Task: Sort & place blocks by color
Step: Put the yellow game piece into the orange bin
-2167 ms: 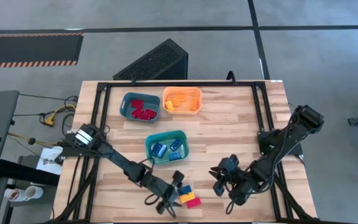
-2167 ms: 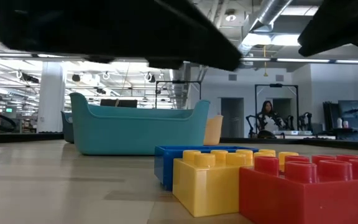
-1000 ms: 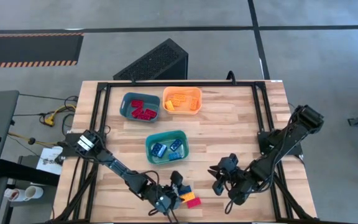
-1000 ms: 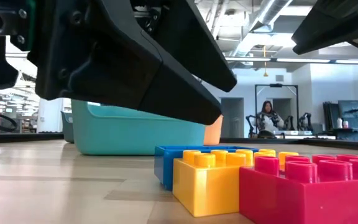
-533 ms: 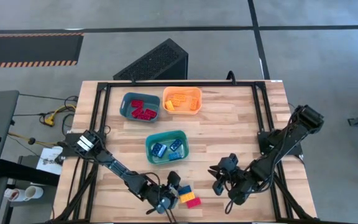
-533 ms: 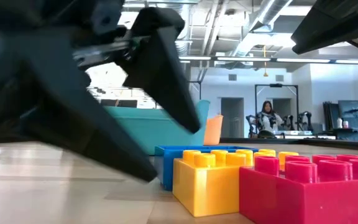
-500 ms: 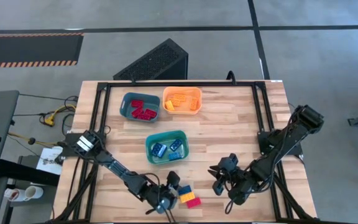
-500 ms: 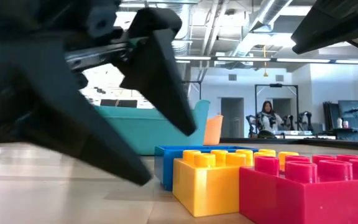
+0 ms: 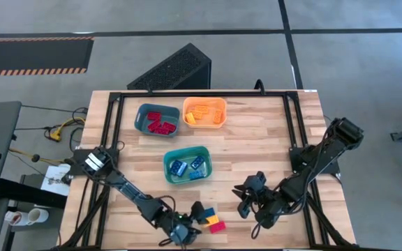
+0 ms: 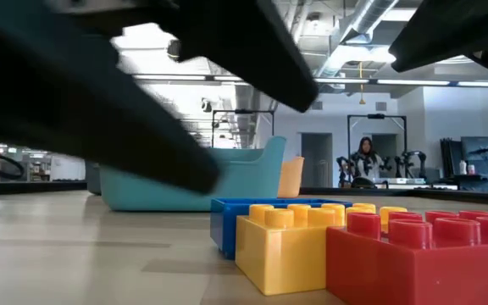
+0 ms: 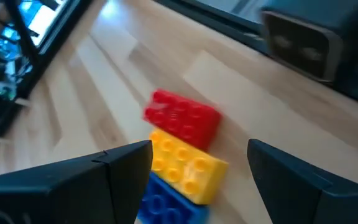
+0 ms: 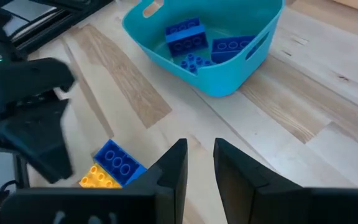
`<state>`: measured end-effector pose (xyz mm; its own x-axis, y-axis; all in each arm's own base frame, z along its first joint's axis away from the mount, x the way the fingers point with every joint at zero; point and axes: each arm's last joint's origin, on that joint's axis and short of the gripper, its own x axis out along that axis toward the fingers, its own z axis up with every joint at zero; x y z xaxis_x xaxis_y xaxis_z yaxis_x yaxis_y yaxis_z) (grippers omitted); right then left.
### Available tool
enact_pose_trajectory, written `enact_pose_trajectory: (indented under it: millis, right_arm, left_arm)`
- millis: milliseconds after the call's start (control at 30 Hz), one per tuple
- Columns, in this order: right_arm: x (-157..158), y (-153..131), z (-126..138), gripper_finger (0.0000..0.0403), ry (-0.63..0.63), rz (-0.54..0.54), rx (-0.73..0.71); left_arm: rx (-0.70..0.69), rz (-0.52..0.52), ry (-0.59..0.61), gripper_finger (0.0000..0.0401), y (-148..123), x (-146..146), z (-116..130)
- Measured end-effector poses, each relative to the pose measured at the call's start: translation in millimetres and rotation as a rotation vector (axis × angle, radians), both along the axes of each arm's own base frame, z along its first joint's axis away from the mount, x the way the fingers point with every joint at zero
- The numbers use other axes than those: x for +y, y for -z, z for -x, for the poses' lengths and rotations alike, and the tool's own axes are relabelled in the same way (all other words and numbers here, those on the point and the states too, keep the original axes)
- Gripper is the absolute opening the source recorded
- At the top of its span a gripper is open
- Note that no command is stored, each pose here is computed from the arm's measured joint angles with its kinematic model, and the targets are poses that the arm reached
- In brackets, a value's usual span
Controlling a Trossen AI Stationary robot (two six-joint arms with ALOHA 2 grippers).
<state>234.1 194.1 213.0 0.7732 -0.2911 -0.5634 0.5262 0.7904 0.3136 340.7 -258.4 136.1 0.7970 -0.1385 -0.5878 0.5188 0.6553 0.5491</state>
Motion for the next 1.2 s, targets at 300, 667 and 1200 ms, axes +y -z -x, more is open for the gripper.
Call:
enact_pose_trajectory:
  millis: [300, 667, 1200]
  right_arm:
    - [0.4, -0.4, -0.4, 0.0101, -0.004, -0.001, -0.004]
    - [0.3, -0.3, -0.3, 0.0101, -0.004, 0.001, -0.002]
    - [3.4, -1.1, 0.6, 0.0101, -0.015, -0.015, -0.013]
  left_arm:
    - [0.040, 0.069, -0.016, 0.0251, 0.3, 33.4, -24.3]
    - [0.020, 0.058, -0.010, 0.0251, 13.3, 31.0, -29.0]
    - [0.191, -0.066, 0.028, 0.0251, 7.3, 2.8, 14.0]
